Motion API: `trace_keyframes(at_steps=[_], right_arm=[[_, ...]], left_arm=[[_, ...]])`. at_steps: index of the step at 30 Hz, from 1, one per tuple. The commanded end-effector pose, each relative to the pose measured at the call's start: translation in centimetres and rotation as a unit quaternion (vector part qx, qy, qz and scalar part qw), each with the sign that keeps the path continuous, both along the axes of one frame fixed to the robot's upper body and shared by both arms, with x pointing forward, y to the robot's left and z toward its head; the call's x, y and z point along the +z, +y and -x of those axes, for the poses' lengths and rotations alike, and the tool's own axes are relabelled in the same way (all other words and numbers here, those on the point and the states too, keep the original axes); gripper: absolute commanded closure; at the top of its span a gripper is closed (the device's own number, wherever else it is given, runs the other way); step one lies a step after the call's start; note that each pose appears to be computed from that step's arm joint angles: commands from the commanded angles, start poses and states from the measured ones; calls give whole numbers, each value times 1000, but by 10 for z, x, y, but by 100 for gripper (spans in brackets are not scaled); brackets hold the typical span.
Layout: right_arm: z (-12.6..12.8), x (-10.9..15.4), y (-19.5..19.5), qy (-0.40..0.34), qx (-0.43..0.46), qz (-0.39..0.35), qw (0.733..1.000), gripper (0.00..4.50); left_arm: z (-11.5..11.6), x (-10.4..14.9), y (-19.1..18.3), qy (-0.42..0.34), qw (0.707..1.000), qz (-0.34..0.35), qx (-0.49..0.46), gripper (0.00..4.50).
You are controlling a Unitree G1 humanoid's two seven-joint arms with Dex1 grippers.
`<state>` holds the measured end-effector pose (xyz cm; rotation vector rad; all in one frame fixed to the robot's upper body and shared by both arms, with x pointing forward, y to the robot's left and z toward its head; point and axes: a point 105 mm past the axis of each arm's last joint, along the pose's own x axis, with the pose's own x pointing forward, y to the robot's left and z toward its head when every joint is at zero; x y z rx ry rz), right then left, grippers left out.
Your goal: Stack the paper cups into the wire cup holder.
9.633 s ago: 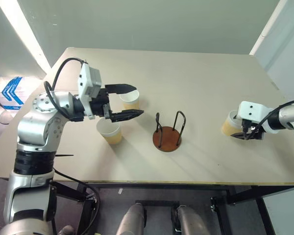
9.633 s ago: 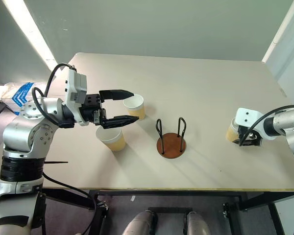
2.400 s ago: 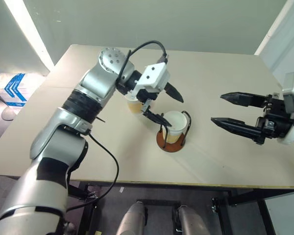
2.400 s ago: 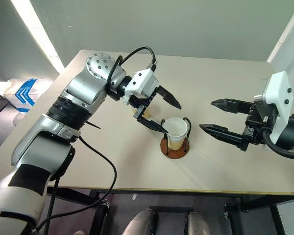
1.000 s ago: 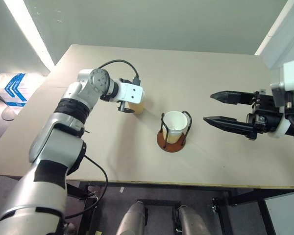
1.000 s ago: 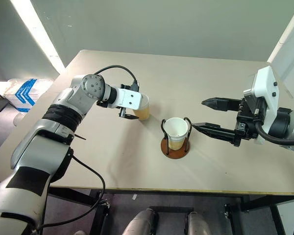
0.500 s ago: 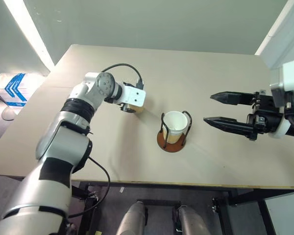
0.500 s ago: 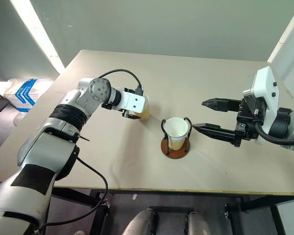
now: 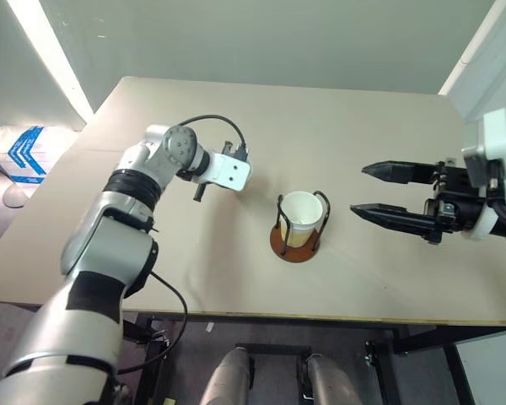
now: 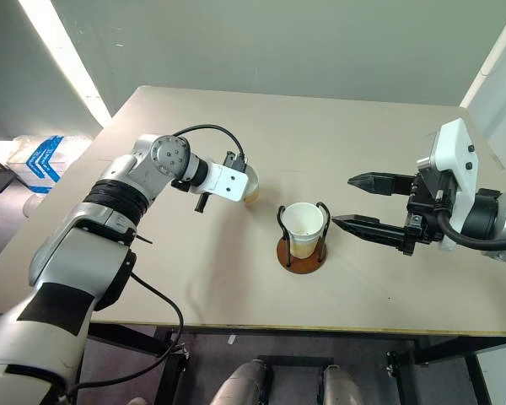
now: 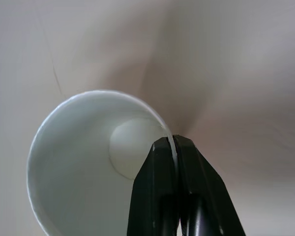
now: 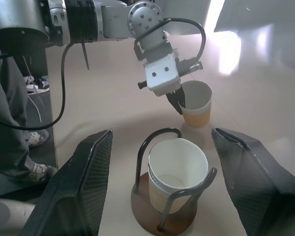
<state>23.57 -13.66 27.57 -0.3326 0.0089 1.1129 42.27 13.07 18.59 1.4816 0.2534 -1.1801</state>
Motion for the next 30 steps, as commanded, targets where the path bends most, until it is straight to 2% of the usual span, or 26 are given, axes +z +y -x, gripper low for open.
trace_keyframes(at_steps=[1,7,10,15,18,23,30], right_arm=[[2,9,-3,-23,-2,5,1000,112],[8,13,-6,-20,5,10,1000,112],[14,13,-8,-16,9,11,1000,112],[23,11,-5,-13,17,4,1000,112],[28,6,-2,-4,23,3,1000,112],[35,3,4,-2,28,2,1000,112],[35,6,0,-14,0,-9,1000,112]], left_arm=[[5,17,2,3,1000,24,-13,447],[27,47,-9,69,991,97,-64,447],[54,76,-24,105,974,163,-118,447],[92,104,-38,155,949,215,-169,447],[107,116,-45,177,939,227,-190,447],[119,122,-55,205,928,224,-215,447],[112,105,-70,218,932,182,-227,447]])
